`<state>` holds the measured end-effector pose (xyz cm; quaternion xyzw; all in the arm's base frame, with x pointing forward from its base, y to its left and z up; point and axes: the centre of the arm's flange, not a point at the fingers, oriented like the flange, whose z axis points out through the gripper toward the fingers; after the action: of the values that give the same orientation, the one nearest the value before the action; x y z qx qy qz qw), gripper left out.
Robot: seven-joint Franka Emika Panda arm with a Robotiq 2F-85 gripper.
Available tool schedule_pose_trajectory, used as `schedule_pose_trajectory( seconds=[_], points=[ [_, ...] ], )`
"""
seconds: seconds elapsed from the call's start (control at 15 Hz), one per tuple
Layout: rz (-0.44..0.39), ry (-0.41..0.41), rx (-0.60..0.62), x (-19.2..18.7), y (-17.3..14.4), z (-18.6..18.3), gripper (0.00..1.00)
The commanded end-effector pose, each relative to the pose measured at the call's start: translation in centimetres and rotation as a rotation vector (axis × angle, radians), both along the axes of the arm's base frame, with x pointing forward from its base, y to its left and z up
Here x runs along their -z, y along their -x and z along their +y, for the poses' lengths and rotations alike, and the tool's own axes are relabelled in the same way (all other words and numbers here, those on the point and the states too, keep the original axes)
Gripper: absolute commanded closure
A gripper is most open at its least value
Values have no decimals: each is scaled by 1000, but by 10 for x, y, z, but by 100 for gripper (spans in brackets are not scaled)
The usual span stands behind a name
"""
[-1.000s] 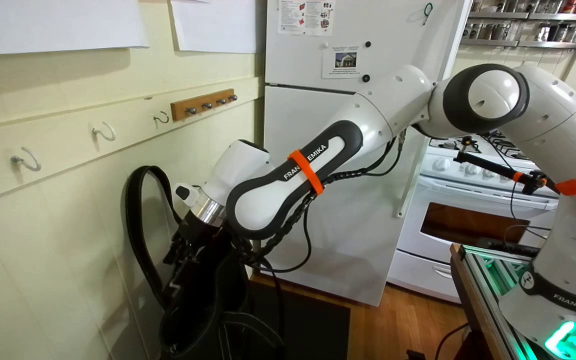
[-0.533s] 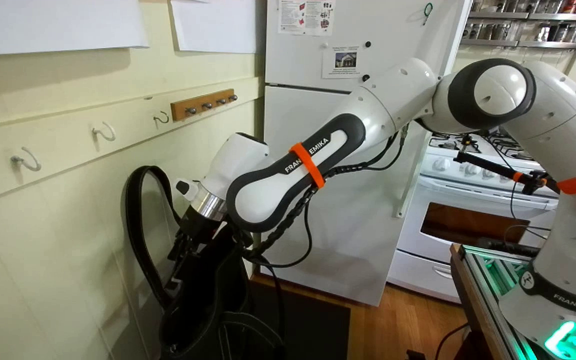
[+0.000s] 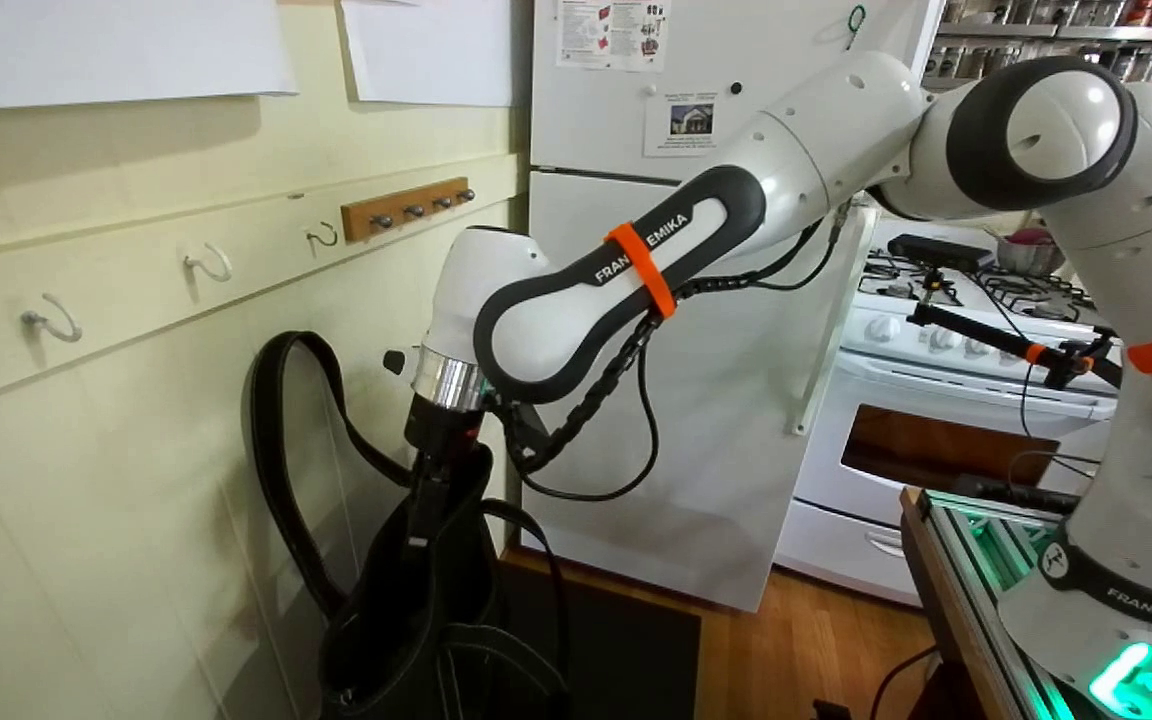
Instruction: Take the green bottle out of the black bag.
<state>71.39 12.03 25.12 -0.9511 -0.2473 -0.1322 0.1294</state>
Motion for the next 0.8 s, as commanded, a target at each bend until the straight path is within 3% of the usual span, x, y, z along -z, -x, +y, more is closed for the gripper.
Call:
schedule_pose_trajectory(
  seconds=[0.0,0.27,0.53,0.6,0.73],
  points=[
    [159,-17,36,-3,33,-21,0],
    [262,-4,84,2,53,-39,0],
    [265,47,149,8,64,-51,0],
    [253,30,110,12,46,-52,0],
    [261,40,124,12,50,-55,0]
  ],
)
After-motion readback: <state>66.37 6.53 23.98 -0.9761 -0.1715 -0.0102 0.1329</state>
